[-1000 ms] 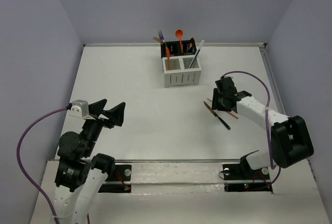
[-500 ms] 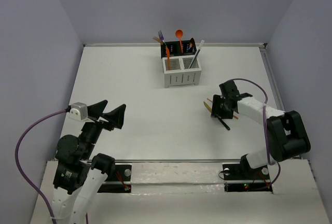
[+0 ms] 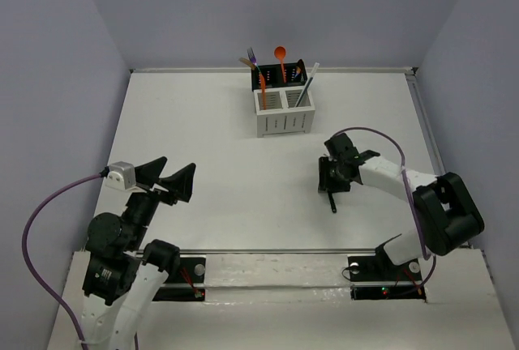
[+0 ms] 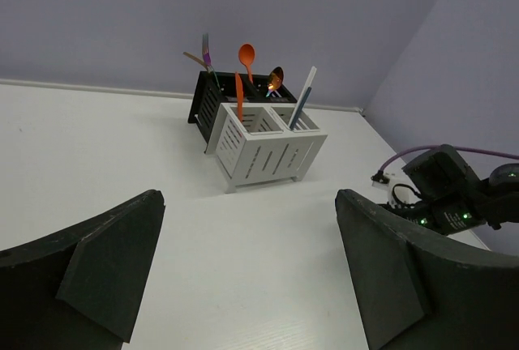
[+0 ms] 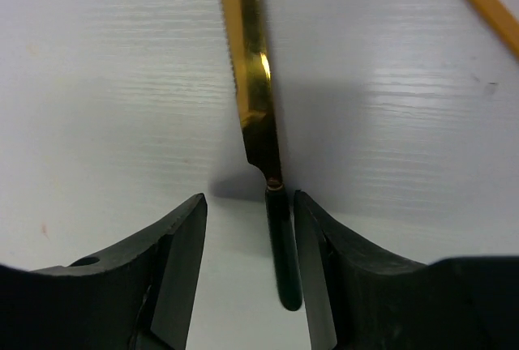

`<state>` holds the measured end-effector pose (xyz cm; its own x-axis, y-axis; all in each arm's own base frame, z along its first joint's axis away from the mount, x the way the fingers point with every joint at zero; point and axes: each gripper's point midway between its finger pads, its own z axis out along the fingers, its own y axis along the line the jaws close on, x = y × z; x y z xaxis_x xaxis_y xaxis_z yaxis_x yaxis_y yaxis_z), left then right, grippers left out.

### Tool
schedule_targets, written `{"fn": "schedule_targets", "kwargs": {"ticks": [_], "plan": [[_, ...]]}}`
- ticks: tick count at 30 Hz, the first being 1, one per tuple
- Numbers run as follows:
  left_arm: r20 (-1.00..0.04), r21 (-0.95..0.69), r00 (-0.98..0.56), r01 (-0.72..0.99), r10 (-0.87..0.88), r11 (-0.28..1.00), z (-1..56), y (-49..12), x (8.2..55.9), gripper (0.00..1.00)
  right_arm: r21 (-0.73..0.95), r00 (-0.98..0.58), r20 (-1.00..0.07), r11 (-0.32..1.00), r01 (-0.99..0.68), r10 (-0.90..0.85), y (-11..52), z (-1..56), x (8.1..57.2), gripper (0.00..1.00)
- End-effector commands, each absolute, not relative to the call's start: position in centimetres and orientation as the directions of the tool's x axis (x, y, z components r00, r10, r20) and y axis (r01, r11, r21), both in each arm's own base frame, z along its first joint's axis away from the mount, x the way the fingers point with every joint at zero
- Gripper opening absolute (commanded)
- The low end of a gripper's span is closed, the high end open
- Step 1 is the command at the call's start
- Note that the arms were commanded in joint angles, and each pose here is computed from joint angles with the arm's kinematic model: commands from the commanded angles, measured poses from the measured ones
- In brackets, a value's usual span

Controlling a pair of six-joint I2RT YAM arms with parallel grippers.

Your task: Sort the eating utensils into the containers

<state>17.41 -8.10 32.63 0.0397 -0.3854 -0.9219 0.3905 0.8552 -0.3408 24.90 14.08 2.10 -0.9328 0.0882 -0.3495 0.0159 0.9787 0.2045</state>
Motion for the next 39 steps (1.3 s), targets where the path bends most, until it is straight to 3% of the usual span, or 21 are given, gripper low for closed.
{"fn": "schedule_targets", "kwargs": {"ticks": [1,7,11,14,17,22,28,33,38,39], "plan": [[-0.910,-0.326,0.107,0.414,-0.401,0.850,34.9,-7.8,16.7,0.99,0.081,-0.965,-0.256,0.996,0.031,0.050,13.8,-0.6,22.6,0.48],[-0.911,-0.325,0.106,0.412,-0.399,0.851,34.9,-7.8,16.8,0.99,0.003,-0.973,-0.233,1.000,0.006,0.007,13.9,-1.4,23.0,0.30],[-0.911,-0.325,0.106,0.412,-0.399,0.851,34.9,-7.8,16.8,0.99,-0.019,-0.976,-0.217,1.000,-0.023,-0.026,14.3,-1.8,23.0,0.07],[-0.912,-0.325,0.103,0.411,-0.397,0.852,34.8,-7.9,16.9,0.99,-0.013,-0.971,-0.235,0.998,-0.054,-0.055,15.2,-1.2,23.0,0.07],[-0.913,-0.325,0.099,0.411,-0.396,0.852,34.7,-7.9,17.0,0.99,0.077,-0.941,-0.333,0.993,-0.088,-0.058,17.3,1.9,24.0,0.07],[-0.916,-0.324,0.091,0.409,-0.391,0.853,34.6,-8.0,17.2,0.99,0.319,-0.773,-0.635,0.917,-0.238,0.020,22.0,13.3,27.6,0.07],[-0.920,-0.325,0.075,0.401,-0.384,0.857,34.2,-8.1,17.7,0.99,0.319,-0.443,-0.886,0.872,-0.370,0.137,25.0,25.2,34.6,0.07],[-0.924,-0.330,0.058,0.384,-0.379,0.862,33.7,-8.1,18.2,0.99,0.263,-0.124,-0.964,0.891,-0.369,0.233,27.3,32.6,42.4,0.07],[-0.925,-0.331,0.057,0.362,-0.375,0.871,33.5,-7.8,18.6,0.99,0.170,0.044,-0.980,0.928,-0.332,0.196,29.6,35.5,48.5,0.07],[-0.926,-0.331,0.056,0.361,-0.374,0.872,33.5,-7.8,18.7,0.99,0.150,0.038,-0.985,0.935,-0.322,0.171,30.4,34.0,50.0,0.07]]}}
